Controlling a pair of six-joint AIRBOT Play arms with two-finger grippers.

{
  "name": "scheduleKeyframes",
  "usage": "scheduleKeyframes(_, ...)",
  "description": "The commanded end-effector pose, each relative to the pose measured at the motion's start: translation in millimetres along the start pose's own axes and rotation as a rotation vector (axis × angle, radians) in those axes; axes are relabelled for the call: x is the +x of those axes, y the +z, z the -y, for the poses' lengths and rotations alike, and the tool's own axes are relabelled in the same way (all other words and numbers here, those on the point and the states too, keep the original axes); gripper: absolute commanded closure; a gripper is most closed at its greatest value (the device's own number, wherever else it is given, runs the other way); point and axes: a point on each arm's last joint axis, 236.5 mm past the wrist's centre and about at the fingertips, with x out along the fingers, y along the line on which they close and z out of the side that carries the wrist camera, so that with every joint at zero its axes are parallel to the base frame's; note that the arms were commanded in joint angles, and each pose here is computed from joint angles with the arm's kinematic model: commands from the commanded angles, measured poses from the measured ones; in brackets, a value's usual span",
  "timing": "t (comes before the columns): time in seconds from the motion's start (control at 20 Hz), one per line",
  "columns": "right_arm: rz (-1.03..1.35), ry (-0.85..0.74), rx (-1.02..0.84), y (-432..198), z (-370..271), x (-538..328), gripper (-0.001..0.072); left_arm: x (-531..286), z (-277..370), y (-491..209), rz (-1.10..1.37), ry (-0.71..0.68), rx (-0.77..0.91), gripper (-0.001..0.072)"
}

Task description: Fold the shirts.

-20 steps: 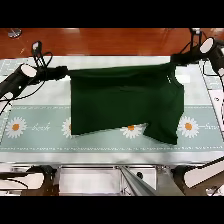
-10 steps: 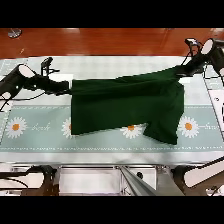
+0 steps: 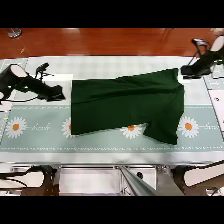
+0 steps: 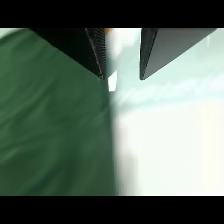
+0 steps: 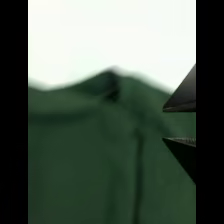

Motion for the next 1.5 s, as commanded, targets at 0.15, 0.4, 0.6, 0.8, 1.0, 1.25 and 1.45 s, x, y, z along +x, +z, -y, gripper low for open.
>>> scheduleKeyframes(0.15,-0.121,0.103,0.254,-96.1,61.1,-30.9,0.0221,-3.2,-40.1,-108.8,-0.117,-0.049,-0.241,0.0151)
scheduleKeyframes(0.4,-0.147,0.288,0.343,-139.6,38.9,1.7,0.0222,43.0,-13.8,-188.3,-0.177,-0.167,-0.333,0.015)
scheduleKeyframes(0.6,-0.105,0.395,0.338,-129.1,16.3,2.3,0.0233,51.1,11.9,-165.6,-0.065,-0.3,-0.384,0.015)
scheduleKeyframes(0.8,-0.096,0.408,0.336,-126.7,13.9,1.4,0.0232,55.9,25.7,-141.0,0.026,-0.318,-0.357,0.0151)
scheduleKeyframes(1.0,-0.105,0.413,0.335,-128.5,12.4,0.6,0.0233,66.6,47.5,-130.4,0.056,-0.326,-0.323,0.0151)
scheduleKeyframes(1.25,-0.124,0.424,0.331,-132.7,9.5,-0.9,0.0232,84.8,65.8,-140.8,0.001,-0.313,-0.304,0.0557)
scheduleKeyframes(1.45,-0.302,0.199,0.324,-185.7,52.7,13.7,0.0232,83.9,64.8,-140.4,0.002,-0.315,-0.306,0.0684)
